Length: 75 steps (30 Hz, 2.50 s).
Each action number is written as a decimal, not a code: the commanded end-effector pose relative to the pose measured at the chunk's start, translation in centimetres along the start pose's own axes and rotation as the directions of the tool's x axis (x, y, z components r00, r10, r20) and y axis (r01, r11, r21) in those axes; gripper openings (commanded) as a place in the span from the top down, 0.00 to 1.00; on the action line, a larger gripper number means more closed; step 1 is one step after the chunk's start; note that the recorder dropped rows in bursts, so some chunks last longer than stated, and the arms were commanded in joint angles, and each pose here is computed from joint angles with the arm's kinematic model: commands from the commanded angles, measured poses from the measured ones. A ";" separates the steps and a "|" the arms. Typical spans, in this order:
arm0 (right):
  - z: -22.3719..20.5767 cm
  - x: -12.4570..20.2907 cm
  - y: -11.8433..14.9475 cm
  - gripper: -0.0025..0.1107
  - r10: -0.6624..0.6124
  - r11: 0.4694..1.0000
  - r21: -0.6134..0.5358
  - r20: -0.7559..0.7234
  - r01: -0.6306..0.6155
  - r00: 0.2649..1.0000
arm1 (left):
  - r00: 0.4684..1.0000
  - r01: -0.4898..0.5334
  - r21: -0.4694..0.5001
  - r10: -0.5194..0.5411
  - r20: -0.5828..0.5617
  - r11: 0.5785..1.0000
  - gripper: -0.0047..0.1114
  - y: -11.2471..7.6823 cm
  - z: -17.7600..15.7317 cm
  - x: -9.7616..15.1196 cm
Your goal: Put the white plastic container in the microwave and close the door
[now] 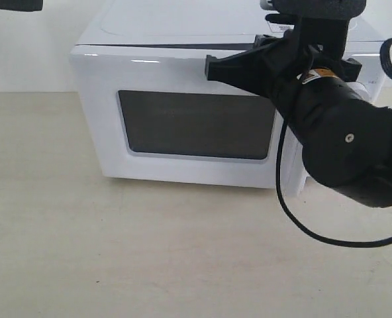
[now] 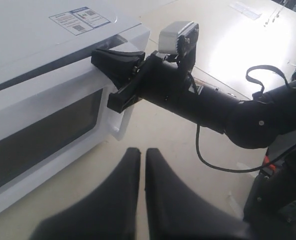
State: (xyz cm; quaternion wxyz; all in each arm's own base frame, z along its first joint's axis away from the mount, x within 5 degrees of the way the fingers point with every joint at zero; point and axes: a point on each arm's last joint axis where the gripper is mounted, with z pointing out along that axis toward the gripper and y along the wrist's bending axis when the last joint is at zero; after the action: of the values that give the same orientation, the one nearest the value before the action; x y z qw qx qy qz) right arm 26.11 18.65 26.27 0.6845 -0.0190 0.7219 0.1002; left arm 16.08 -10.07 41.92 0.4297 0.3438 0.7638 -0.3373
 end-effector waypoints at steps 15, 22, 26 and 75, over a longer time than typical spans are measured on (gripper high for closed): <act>-4.0 -1.1 3.8 0.98 -0.077 0.995 -0.064 -0.019 0.076 0.997 | 1.000 -0.006 0.021 0.006 0.008 1.000 0.92 -0.5 -0.2 -0.2; -4.5 2.3 1.9 0.98 -0.038 0.999 0.019 -0.054 0.039 0.998 | 1.000 -0.006 0.033 0.006 -0.003 0.999 0.92 -0.6 -0.3 -0.1; -3.4 4.0 2.0 0.98 -0.068 0.997 0.037 -0.062 0.070 0.996 | 1.000 -0.006 0.033 0.006 -0.003 0.999 0.92 -0.6 -0.3 -0.1; 0.6 1.4 0.5 0.98 -0.007 0.999 0.031 -0.054 0.008 0.999 | 1.000 -0.006 0.021 0.006 0.008 1.000 0.92 -0.5 -0.2 -0.2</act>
State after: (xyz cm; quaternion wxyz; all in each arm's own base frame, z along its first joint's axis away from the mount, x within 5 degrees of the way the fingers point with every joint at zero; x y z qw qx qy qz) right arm 26.78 18.88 23.70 0.6535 0.0053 0.7516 0.0893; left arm 15.95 -10.10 41.85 0.4231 0.3483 0.7643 -0.3399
